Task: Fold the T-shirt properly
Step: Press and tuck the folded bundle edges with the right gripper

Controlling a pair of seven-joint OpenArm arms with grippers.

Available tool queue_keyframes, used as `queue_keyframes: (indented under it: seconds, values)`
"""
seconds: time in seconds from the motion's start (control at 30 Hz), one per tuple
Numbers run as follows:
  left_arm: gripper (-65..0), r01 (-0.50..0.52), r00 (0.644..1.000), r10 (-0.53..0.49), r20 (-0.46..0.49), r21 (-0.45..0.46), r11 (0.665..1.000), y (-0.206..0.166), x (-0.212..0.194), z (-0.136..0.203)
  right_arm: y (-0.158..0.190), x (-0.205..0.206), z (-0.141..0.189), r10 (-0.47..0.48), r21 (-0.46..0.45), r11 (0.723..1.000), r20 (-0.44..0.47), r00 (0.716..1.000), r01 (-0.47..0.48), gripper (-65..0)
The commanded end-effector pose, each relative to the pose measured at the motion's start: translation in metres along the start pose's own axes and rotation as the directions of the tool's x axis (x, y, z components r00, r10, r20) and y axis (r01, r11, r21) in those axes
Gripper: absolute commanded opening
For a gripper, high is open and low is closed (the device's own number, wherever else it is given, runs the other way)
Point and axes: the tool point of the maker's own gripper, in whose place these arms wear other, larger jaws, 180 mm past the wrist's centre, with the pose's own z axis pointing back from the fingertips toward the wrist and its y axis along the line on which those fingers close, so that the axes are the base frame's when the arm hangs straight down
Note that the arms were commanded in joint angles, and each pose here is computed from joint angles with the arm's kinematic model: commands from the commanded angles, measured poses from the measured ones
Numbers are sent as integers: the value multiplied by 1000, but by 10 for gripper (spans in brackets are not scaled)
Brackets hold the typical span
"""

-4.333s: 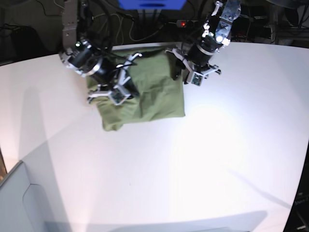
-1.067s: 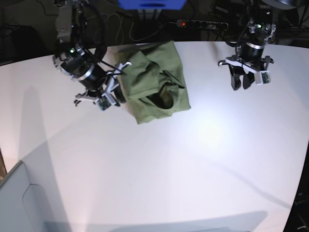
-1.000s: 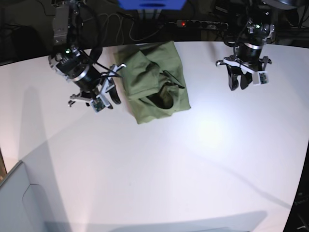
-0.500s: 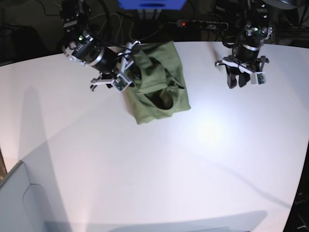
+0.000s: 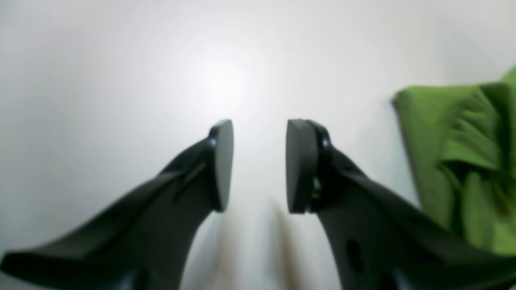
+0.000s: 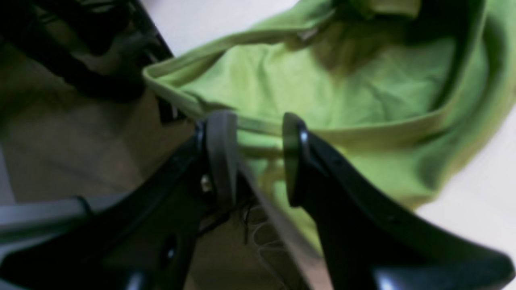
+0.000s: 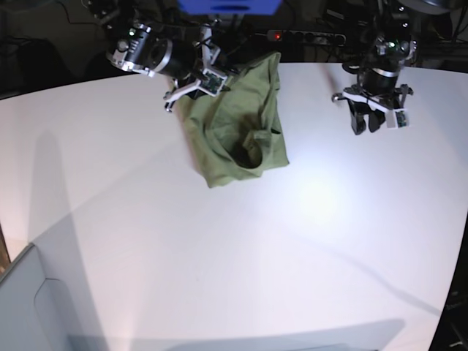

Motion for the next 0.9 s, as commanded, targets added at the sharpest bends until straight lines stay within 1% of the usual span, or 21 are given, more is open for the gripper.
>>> queue_keyframes:
  seconds: [0.0,0.1,0.23,0.3,0.37,0.47,0.53,0.7,0.8,0.87]
  values:
    - [-437,10,999,-10,48,-4,1000,0,14,2,-4,17,5,22,-8,1000,59,998,-22,-470]
    - [-437,16,998,-17,57,16,1000,8,18,5,-21,23,11,25,-60,998,75,997,-21,-469]
    - [-436,15,998,-18,65,50,999,21,21,9,-47,43,6,24,-126,992,123,992,-8,-467]
    - [-416,10,998,-14,66,66,998,26,21,11,-56,51,0,18,-139,990,144,989,3,-467]
    - [-379,12,998,-16,52,82,997,31,16,15,-66,61,-6,20,-149,989,164,986,5,-468]
    - [-322,23,998,-28,57,94,995,35,19,23,-77,59,-26,-14,-131,991,154,988,35,-468]
    - [-303,29,998,-35,61,102,994,37,21,27,-79,54,-38,-49,-114,991,142,989,65,-468]
    - [-300,36,997,-42,58,112,993,40,21,33,-72,55,-59,-119,-71,989,152,981,131,-468]
    - [-300,34,997,-41,58,112,993,40,21,33,-68,68,-72,-127,-42,990,169,978,136,-468]
    - [-300,34,998,-41,57,111,993,40,21,32,-67,75,-80,-114,-22,993,171,979,119,-468]
